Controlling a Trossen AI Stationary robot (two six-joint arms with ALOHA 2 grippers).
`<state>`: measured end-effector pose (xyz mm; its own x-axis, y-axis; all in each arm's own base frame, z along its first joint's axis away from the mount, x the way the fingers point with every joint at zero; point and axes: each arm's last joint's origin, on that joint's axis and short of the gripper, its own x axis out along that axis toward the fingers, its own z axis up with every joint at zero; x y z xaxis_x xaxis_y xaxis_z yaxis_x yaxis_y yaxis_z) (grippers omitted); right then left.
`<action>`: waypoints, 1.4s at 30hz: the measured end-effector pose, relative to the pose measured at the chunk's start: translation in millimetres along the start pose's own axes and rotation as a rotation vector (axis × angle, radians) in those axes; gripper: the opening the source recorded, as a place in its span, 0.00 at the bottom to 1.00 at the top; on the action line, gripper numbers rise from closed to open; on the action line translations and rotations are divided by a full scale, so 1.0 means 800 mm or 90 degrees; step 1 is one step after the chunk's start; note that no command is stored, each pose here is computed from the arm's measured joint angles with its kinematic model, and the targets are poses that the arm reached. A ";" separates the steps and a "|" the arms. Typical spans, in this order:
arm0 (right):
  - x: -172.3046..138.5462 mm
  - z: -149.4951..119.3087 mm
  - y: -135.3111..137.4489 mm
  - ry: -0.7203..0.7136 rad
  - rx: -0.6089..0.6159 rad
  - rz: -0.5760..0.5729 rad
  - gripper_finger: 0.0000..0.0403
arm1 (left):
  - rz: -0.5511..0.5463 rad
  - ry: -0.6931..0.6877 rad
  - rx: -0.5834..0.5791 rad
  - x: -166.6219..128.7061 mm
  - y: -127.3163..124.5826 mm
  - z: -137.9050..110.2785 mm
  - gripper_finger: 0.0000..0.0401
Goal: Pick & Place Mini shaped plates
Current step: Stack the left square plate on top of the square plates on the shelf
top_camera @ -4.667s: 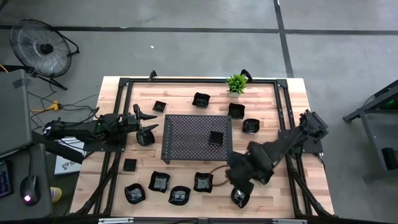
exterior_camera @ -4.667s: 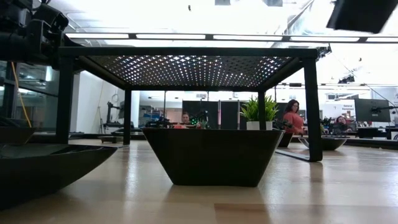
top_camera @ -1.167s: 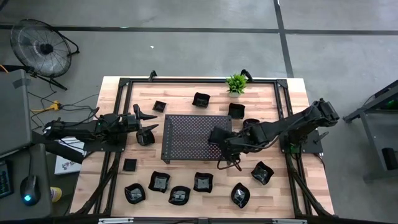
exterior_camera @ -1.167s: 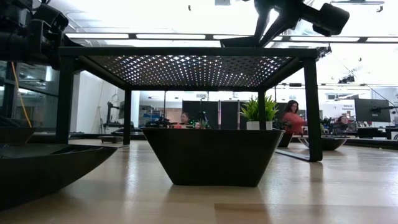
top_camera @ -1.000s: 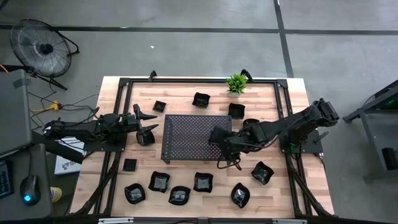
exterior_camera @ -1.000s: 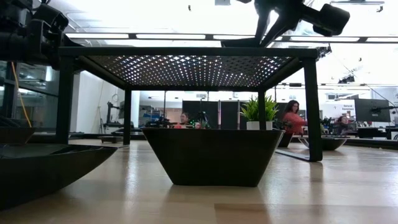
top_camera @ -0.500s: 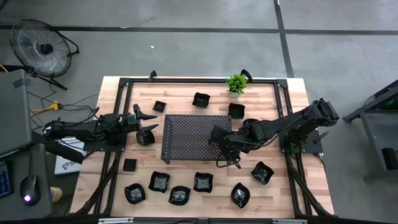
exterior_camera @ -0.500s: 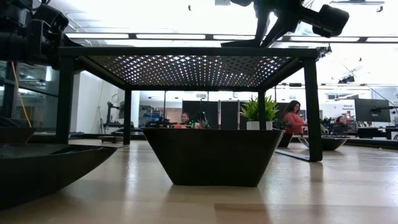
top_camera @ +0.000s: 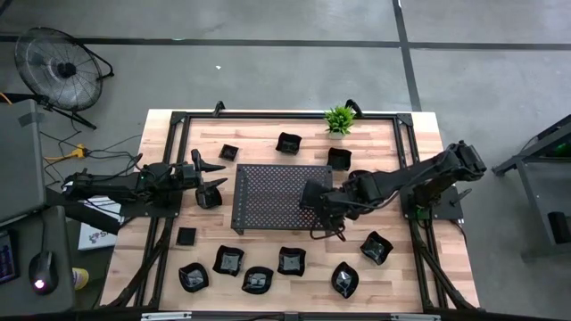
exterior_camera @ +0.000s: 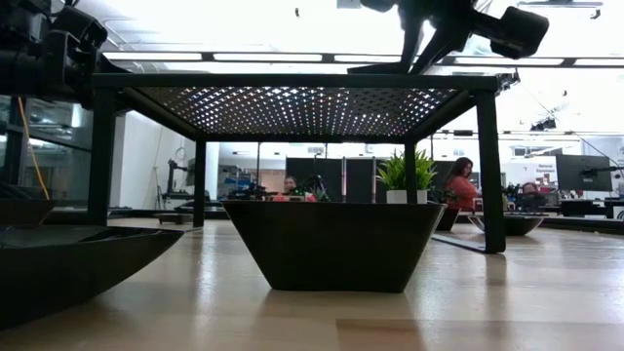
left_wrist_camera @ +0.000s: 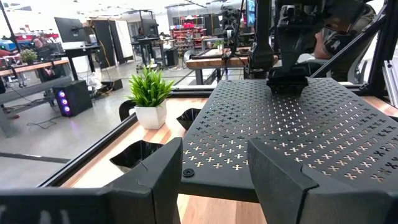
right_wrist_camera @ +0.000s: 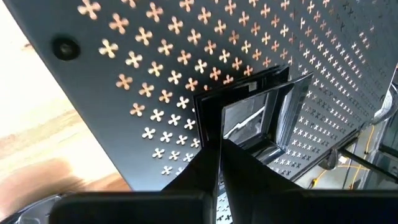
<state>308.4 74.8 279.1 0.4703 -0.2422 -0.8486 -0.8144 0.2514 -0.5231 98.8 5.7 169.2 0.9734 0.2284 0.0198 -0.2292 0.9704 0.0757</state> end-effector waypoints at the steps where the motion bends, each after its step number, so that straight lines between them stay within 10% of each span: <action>1: 0.000 -0.001 -0.001 0.004 0.002 -0.002 0.03 | 0.000 0.000 0.000 0.000 0.000 0.000 0.44; 42: -0.012 -0.005 -0.005 -0.010 0.032 -0.033 0.33 | 0.000 0.000 0.000 0.000 0.000 0.000 0.44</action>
<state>305.7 72.8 289.3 0.5168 -0.2421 -0.8212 -0.7711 0.2850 -0.5693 98.8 5.7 169.2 0.9733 0.2286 0.0200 -0.2295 0.9704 0.0758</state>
